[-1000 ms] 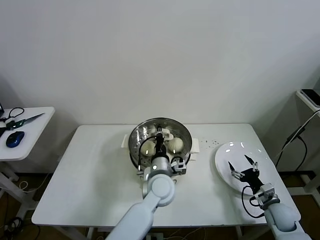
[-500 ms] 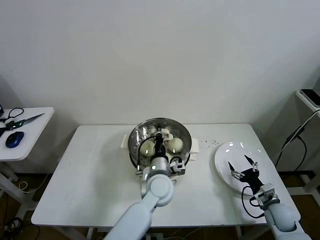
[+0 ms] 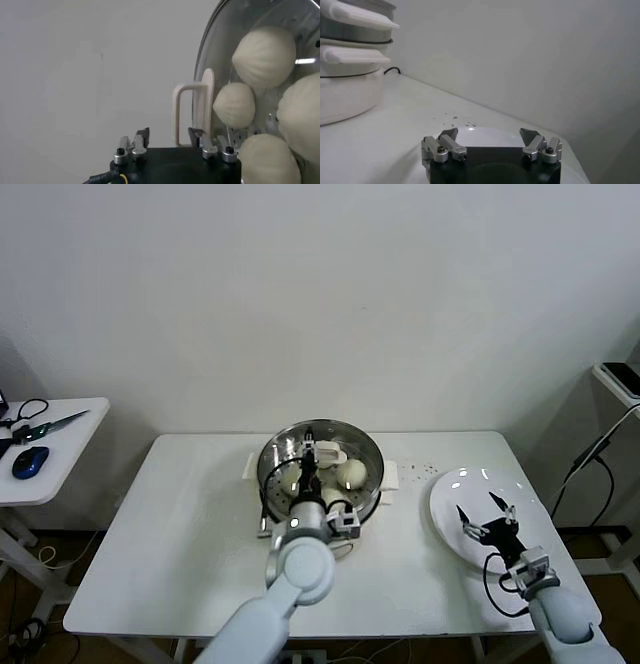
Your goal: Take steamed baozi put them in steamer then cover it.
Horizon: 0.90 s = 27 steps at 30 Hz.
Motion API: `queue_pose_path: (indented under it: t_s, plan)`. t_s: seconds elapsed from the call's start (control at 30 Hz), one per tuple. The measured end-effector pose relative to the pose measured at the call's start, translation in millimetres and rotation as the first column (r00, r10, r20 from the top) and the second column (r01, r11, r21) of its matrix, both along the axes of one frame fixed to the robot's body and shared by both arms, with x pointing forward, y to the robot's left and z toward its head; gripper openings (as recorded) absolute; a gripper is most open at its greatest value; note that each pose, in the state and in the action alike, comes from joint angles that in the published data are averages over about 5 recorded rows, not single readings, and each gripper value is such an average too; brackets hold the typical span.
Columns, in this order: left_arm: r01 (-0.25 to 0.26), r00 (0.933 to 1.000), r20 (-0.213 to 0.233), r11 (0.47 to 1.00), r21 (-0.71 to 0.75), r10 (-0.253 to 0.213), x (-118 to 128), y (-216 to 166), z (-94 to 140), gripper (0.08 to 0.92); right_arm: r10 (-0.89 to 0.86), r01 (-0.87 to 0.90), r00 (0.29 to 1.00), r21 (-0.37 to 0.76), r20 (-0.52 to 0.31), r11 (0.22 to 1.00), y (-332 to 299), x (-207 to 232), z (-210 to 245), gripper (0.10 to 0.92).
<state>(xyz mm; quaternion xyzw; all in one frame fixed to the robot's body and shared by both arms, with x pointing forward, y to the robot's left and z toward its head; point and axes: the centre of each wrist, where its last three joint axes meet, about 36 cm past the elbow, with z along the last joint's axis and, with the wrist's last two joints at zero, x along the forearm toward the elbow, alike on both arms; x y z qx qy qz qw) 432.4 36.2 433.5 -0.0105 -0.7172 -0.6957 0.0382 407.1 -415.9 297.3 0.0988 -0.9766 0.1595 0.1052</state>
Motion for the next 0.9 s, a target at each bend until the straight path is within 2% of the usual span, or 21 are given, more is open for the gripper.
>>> queue_pose_path:
  t_s: [0.23,0.33,0.53,0.77,0.9]
  plan:
    - [0.018,0.9998,0.007,0.999,-0.052,-0.017,-22,20,15,0.77,-0.008,0.008,1.0,0.008,-0.011,1.0,2,3,7,0.823]
    - [0.022,0.9997,0.008,0.996,-0.086,-0.021,-35,30,21,0.813,-0.011,0.011,1.0,0.014,-0.013,1.0,3,5,10,0.823]
    - [0.01,0.9998,0.019,0.986,-0.164,-0.007,-60,54,31,0.822,-0.019,0.02,1.0,0.034,-0.017,0.999,8,6,14,0.823]
    - [-0.052,0.9979,0.023,0.957,-0.287,0.061,-79,92,30,0.823,-0.021,0.022,1.0,0.056,-0.015,0.998,15,1,15,0.823]
    - [-0.041,0.998,0.028,0.922,-0.384,0.056,-85,123,26,0.823,-0.017,0.018,1.0,0.067,-0.016,0.998,21,-2,17,0.823]
